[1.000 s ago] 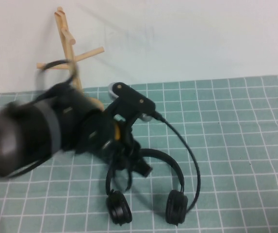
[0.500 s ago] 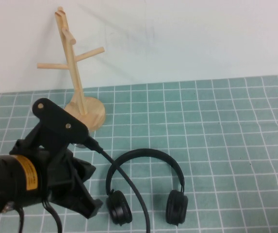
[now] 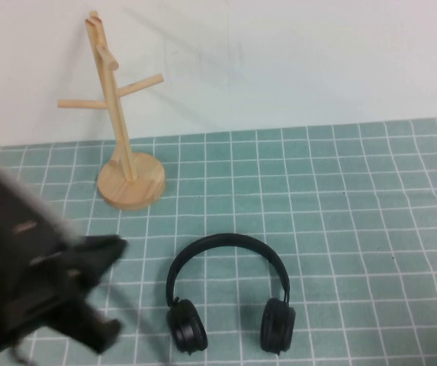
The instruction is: Take out the headphones from the headphone stand
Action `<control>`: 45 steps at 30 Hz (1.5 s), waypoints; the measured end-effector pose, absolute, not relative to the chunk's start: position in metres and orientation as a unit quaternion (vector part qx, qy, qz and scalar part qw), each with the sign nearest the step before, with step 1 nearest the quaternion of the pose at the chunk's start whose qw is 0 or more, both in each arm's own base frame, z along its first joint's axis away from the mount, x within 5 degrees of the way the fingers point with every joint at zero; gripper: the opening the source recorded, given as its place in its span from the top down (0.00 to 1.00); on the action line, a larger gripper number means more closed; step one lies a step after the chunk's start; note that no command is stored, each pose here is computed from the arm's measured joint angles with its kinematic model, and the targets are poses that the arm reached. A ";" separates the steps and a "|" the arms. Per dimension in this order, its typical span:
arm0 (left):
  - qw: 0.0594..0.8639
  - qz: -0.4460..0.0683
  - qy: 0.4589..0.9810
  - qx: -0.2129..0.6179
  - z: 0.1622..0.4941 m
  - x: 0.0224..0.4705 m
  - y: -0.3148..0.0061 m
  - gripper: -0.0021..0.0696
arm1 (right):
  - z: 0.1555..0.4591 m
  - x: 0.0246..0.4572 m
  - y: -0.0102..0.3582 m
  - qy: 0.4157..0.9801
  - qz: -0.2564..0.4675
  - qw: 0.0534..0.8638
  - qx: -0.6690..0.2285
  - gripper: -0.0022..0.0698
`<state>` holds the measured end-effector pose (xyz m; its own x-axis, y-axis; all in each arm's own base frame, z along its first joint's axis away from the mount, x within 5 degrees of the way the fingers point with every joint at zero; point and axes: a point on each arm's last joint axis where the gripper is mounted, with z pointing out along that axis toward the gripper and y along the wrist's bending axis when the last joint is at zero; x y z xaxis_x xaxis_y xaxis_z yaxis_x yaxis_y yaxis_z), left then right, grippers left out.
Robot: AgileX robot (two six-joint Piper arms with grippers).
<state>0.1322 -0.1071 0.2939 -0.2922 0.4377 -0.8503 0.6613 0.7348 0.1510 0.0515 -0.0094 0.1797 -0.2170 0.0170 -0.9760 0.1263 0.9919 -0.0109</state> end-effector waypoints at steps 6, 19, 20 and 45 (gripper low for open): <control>0.677 -0.115 0.695 0.214 0.273 0.106 -0.053 0.97 | 0.180 0.051 -0.009 0.779 -0.044 0.624 0.046 0.98; 0.809 0.017 0.588 0.018 0.228 0.054 0.000 0.97 | 0.180 0.051 -0.009 0.779 -0.044 0.624 0.046 0.98; 0.802 0.017 0.596 0.017 0.225 0.054 0.000 0.97 | 0.180 0.051 -0.009 0.779 -0.044 0.624 0.046 0.98; 0.604 -0.017 0.796 0.018 0.174 0.053 -0.004 0.98 | 0.180 0.051 -0.009 0.779 -0.044 0.624 0.046 0.98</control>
<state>0.0531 -0.0036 0.1742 -0.2692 0.0080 -0.9631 0.0488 0.9988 -0.0054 0.0515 -0.0094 0.1797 -0.2170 0.0170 -0.9760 0.1263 0.9919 -0.0109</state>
